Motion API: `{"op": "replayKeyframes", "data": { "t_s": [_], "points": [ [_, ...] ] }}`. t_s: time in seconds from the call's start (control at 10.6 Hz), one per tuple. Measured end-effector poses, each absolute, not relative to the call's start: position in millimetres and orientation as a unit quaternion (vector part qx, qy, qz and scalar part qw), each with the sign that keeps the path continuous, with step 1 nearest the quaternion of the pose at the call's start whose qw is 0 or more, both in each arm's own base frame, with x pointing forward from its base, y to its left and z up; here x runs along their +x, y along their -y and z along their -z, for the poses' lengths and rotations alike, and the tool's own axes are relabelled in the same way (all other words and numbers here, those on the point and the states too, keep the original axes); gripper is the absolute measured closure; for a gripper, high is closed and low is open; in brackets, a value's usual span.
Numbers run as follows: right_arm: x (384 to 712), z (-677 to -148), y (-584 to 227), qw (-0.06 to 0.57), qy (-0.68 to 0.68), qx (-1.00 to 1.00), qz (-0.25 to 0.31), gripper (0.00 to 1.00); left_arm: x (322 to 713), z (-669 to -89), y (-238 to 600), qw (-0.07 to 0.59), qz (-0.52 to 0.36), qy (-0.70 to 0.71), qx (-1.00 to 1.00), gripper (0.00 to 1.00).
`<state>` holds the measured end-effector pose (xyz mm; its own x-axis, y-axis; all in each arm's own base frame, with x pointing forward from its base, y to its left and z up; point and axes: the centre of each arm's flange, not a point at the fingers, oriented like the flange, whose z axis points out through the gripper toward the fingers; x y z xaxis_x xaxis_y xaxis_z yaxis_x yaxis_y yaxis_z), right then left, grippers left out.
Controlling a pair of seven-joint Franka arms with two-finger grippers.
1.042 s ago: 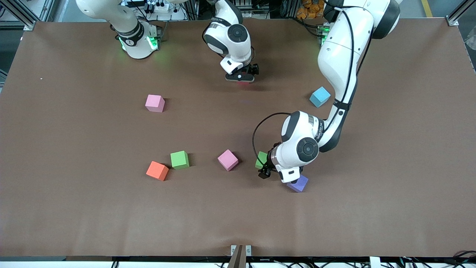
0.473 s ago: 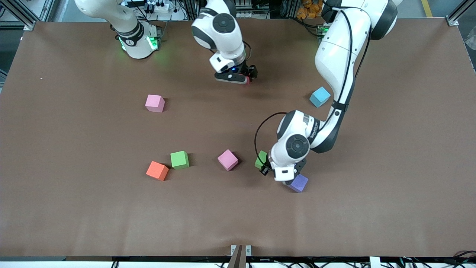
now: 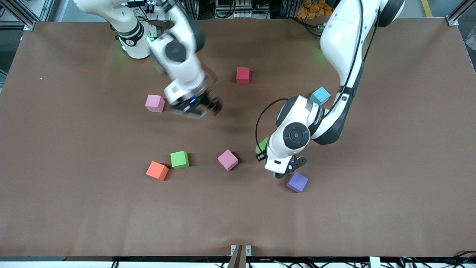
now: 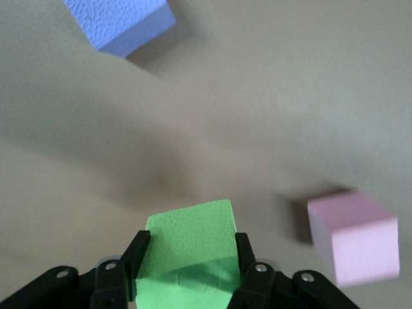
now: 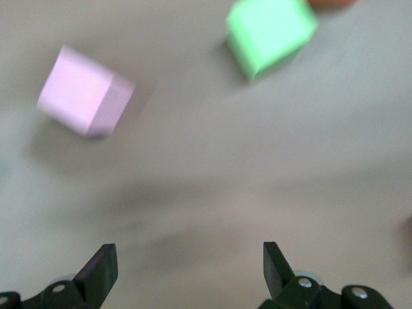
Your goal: Arrange blocks into number 1
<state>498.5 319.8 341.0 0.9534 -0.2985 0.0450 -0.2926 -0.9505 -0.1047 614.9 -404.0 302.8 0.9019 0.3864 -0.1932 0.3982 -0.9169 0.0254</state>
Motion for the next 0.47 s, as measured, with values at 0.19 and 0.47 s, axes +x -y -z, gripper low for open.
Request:
{"op": "replayKeyframes", "data": {
  "t_s": [0.19,0.47],
  "points": [
    [559.7,-346.2,-257.3,0.053,-0.176,-0.982,0.039,0.0,566.1,-310.2,456.6,0.03,0.109,-0.127,0.985,0.47],
    [624.9,-326.4,-225.3,0.051,-0.227,-0.972,0.026,0.0,466.6,-271.1,541.4,-0.031,0.1,-0.003,0.995,0.47]
  ]
}}
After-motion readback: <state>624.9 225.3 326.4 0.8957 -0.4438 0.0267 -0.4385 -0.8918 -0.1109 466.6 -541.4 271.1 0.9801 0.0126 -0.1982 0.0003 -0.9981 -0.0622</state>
